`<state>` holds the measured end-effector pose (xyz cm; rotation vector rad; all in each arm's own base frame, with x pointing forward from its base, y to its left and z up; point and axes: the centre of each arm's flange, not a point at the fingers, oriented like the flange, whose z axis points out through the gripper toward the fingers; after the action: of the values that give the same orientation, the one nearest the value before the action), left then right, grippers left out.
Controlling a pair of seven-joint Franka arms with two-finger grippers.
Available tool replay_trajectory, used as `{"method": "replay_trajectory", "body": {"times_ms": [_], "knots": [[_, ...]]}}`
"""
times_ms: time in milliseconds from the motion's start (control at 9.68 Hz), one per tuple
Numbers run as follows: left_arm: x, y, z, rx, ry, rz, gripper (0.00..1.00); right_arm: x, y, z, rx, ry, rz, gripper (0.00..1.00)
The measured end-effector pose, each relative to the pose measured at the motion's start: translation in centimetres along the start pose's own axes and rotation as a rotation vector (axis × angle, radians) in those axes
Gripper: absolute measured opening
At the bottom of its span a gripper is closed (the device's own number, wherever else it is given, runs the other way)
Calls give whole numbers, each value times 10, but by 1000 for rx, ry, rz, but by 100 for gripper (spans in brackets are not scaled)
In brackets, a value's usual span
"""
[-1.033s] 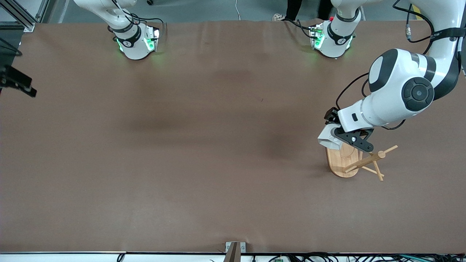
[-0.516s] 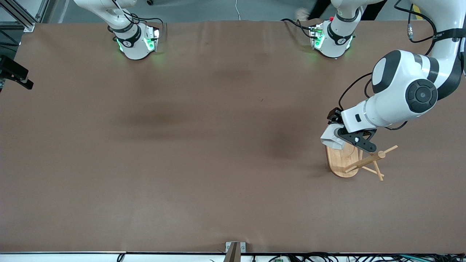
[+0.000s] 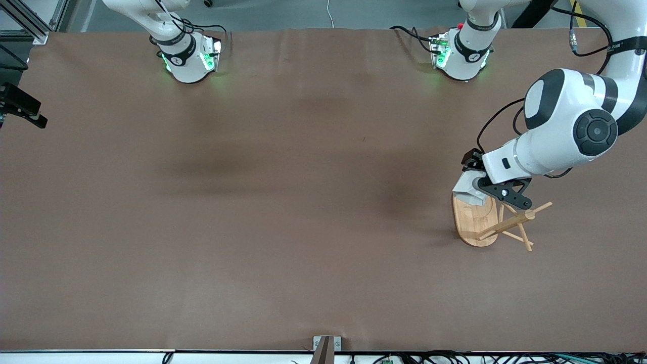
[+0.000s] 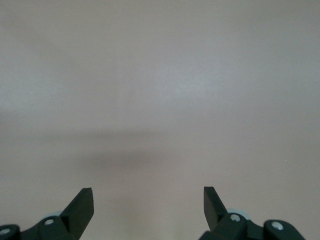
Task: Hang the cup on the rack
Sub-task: 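Open the left gripper to release the cup on the peg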
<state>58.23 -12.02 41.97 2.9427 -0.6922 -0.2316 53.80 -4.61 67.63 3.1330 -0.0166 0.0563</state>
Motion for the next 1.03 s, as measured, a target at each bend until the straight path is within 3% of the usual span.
{"method": "replay_trajectory", "body": {"times_ms": [1033], "knots": [[15, -27, 22, -27, 39, 45, 76, 2, -4, 2, 0, 0, -7, 100]]}}
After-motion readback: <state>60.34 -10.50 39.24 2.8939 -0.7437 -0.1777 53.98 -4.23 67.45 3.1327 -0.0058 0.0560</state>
